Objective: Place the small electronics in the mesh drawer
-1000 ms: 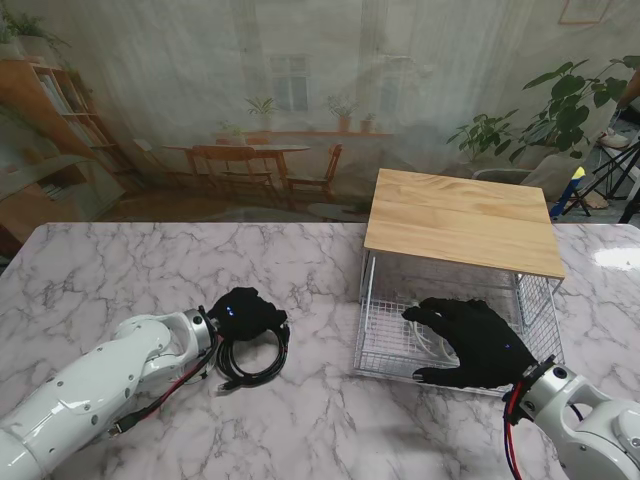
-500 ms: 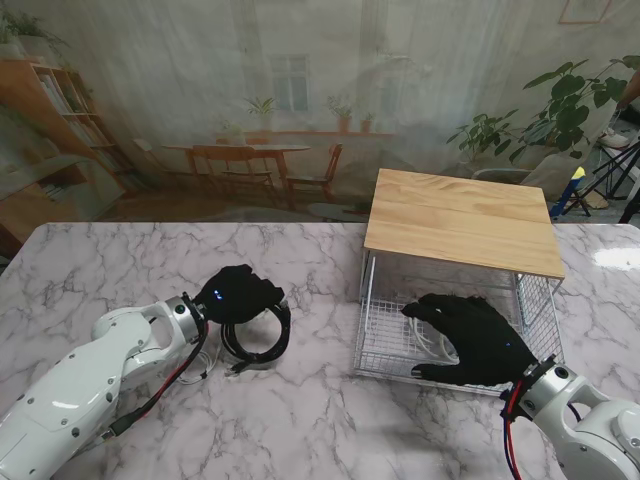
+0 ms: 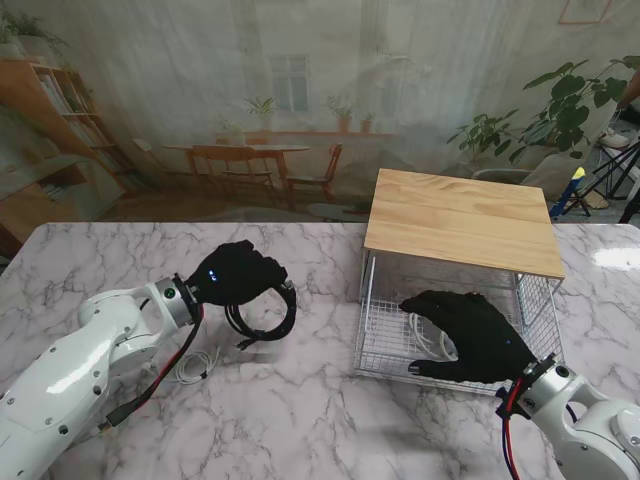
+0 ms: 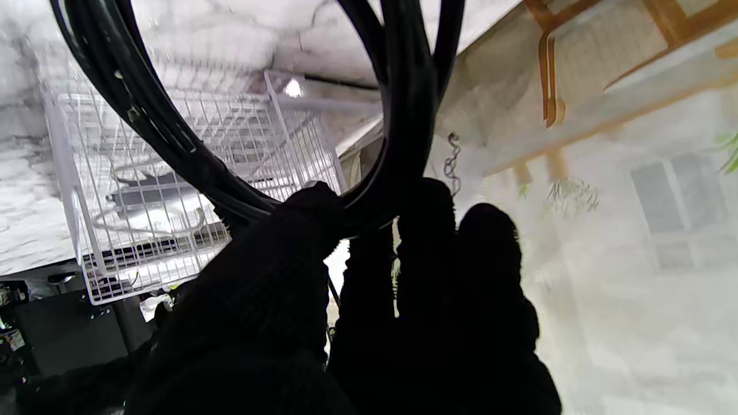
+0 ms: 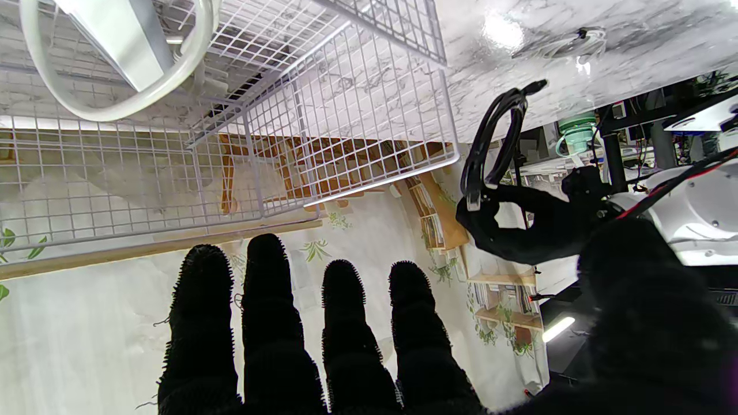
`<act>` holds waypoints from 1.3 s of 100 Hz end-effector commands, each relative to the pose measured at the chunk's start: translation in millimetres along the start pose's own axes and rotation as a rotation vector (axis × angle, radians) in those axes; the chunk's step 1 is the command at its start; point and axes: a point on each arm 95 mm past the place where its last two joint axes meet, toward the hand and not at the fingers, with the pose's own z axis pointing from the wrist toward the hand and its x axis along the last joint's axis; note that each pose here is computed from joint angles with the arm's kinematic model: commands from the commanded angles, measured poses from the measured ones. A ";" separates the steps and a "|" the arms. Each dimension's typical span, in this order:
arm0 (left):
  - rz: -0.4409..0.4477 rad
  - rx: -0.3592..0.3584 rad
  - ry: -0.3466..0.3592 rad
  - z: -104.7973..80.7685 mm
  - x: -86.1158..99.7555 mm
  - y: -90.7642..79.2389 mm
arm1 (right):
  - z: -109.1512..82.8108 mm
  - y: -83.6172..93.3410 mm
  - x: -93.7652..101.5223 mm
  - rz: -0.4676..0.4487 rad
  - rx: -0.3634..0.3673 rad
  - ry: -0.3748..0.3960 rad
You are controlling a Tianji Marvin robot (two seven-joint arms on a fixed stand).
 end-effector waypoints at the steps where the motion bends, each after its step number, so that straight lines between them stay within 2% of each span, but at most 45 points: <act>1: 0.027 0.042 0.005 7.4 -5.4 -21.9 | 2.6 2.8 1.5 0.002 -0.008 0.004; 21: 0.060 0.132 0.025 14.4 -10.9 -63.0 | 11.3 11.4 6.4 0.057 -0.043 -0.006; 42: 0.060 0.235 0.048 27.9 -6.5 -104.6 | 26.8 25.0 10.3 0.044 -0.102 -0.025; 59: 0.046 0.287 0.073 41.1 2.9 -123.6 | 41.6 33.2 12.6 0.099 -0.141 -0.063; 74: 0.027 0.319 0.082 50.7 11.0 -131.2 | 55.1 36.2 15.0 0.193 -0.151 -0.100; 95: -0.007 0.340 0.088 62.0 19.6 -132.7 | 73.8 38.9 13.6 0.274 -0.139 -0.138; 110: -0.017 0.351 0.090 67.2 21.4 -133.7 | 86.3 40.1 18.6 0.364 -0.123 -0.135; 130: -0.033 0.353 0.097 73.3 23.1 -132.8 | 102.3 35.9 26.6 0.387 -0.093 -0.114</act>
